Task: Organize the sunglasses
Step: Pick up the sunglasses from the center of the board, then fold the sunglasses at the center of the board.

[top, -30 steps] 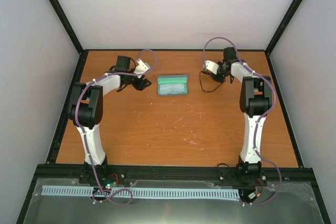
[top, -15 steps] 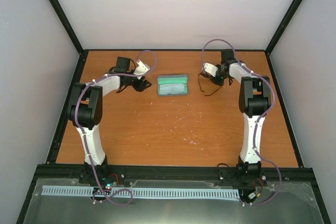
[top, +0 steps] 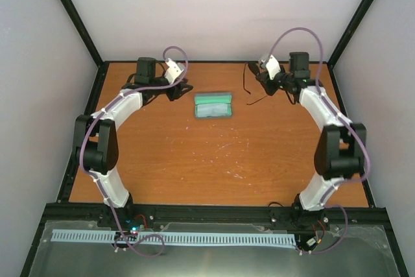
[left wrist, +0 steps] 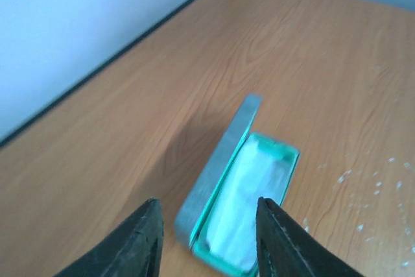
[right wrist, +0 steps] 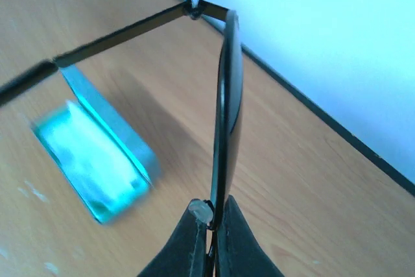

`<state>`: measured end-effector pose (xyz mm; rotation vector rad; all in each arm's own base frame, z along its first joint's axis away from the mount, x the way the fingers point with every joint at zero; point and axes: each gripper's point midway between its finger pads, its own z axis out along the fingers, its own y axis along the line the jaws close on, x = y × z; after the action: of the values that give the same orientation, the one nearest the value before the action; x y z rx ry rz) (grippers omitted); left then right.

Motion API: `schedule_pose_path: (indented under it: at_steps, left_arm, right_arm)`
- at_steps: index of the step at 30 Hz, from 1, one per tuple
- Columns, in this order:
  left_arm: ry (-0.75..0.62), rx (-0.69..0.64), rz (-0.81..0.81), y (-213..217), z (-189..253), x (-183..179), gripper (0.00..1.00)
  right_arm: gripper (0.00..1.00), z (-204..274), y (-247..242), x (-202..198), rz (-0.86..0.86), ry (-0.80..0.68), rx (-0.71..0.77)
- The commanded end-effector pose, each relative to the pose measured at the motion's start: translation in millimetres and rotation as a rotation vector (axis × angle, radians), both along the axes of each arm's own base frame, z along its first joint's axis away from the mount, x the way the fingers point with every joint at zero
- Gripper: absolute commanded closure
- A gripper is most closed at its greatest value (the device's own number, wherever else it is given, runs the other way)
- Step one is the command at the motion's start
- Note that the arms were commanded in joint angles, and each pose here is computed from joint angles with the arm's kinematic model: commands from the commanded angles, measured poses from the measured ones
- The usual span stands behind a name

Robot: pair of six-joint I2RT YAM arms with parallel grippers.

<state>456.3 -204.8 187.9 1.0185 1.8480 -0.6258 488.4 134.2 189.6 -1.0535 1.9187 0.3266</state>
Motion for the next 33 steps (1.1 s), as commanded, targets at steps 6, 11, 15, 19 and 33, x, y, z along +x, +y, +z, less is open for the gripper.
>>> schedule_pose_path:
  at_steps: [6, 11, 15, 19, 33]
  left_arm:
    - [-0.208, -0.24, -0.325, -82, 139, -53, 0.67]
    - [-0.239, -0.322, -0.388, -110, 185, -69, 0.7]
    - [-0.238, -0.342, -0.464, -138, 196, -91, 0.72]
    - [-0.207, -0.334, -0.522, -162, 182, -109, 0.73]
    - [-0.105, -0.293, -0.541, -199, 120, -102, 0.72]
  right_arm:
    - [0.97, 49, 41, -59, -0.202, 0.268, 0.565]
    - [0.97, 40, 64, -80, -0.174, 0.244, 0.511]
    - [0.97, 53, 68, -85, -0.156, 0.25, 0.58]
    - [0.97, 79, 74, -92, -0.116, 0.249, 0.669]
    - [0.97, 126, 90, -138, 0.103, 0.288, 0.744]
